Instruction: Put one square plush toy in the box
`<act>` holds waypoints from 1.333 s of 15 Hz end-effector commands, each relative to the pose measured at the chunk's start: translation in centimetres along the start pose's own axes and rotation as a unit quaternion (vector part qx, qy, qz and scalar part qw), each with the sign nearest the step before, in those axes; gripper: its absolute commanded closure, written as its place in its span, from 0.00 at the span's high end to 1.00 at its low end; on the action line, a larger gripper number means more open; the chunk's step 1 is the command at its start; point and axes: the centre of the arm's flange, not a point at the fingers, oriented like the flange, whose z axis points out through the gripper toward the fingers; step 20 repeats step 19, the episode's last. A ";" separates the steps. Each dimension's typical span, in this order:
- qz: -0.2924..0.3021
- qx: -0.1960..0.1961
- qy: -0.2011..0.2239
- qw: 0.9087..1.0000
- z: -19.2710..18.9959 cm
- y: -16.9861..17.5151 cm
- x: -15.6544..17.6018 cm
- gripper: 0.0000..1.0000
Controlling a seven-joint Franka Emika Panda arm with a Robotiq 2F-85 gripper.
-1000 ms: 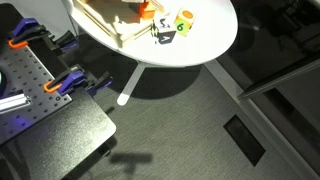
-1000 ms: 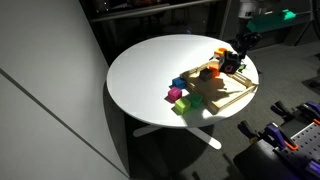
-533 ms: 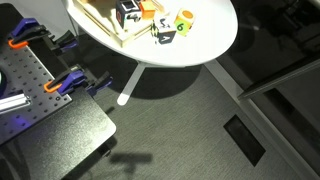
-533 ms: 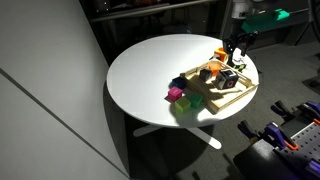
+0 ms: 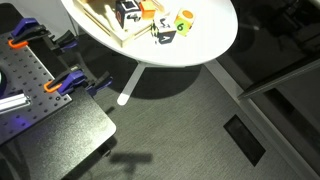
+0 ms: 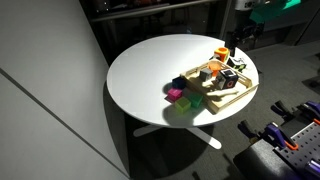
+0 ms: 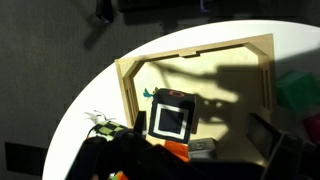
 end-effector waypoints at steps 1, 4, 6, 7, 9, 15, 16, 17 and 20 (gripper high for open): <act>-0.003 0.004 0.000 1.000 -2.3 0.5 -2.2 1.00; -0.004 0.006 0.032 0.999 -3.6 0.7 -3.2 1.00; -0.008 0.010 0.054 0.998 -4.5 0.8 -3.9 1.00; -0.010 0.012 0.068 0.998 -4.9 0.8 -4.3 1.00; -0.014 0.019 0.091 0.996 -5.6 0.9 -4.8 1.00; -0.028 0.042 0.121 0.991 -6.3 1.2 -5.6 1.00; -0.033 0.047 0.115 0.992 -6.3 1.2 -5.6 1.00; -0.020 0.032 0.111 0.993 -6.2 0.6 -4.7 1.00; -0.025 0.036 0.110 0.993 -6.1 0.6 -4.9 1.00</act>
